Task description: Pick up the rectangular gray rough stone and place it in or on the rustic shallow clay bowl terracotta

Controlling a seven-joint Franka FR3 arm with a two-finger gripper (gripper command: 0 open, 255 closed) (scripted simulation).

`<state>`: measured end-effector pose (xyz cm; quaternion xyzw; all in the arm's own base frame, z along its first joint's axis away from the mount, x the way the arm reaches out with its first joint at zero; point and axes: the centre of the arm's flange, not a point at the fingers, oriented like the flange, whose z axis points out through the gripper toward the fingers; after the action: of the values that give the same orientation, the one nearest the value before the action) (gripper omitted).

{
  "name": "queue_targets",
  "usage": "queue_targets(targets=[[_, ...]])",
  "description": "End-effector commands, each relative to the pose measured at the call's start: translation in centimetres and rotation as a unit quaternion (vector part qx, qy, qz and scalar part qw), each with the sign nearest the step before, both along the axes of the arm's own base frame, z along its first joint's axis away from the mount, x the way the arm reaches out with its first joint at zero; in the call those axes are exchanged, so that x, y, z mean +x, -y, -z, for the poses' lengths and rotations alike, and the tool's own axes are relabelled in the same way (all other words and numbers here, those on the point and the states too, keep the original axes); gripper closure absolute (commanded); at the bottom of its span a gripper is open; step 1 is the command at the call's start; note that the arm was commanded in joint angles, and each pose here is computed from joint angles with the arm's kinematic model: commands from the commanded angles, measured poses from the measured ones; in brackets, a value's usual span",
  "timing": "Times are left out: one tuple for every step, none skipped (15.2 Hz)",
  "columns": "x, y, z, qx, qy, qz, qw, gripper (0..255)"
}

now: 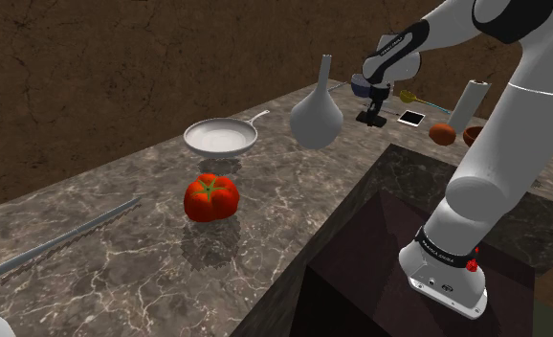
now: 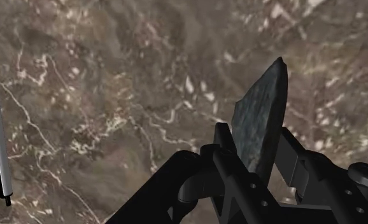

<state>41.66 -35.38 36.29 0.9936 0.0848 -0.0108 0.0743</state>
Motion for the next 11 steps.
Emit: queue_targets(targets=[[0.0,0.0,0.0,0.000,0.000,0.000,1.0000,255],[0.0,0.0,-0.5,0.000,0.000,0.000,1.0000,255],[0.0,0.0,-1.1,0.000,0.000,0.000,1.0000,255],[0.0,0.0,-1.6,0.000,0.000,0.000,1.0000,255],[0.0,0.0,-2.1,0.000,0.000,0.000,1.0000,255],[0.0,0.0,-2.6,0.000,0.000,0.000,1.0000,255],[0.0,0.0,-3.2,0.000,0.000,0.000,1.0000,255],[0.0,0.0,-3.7,0.000,0.000,0.000,1.0000,255],[0.0,0.0,-4.2,0.000,0.000,0.000,1.0000,255],[0.0,0.0,-4.8,0.000,0.000,0.000,1.0000,255],[0.0,0.0,-5.3,0.000,0.000,0.000,1.0000,255]])
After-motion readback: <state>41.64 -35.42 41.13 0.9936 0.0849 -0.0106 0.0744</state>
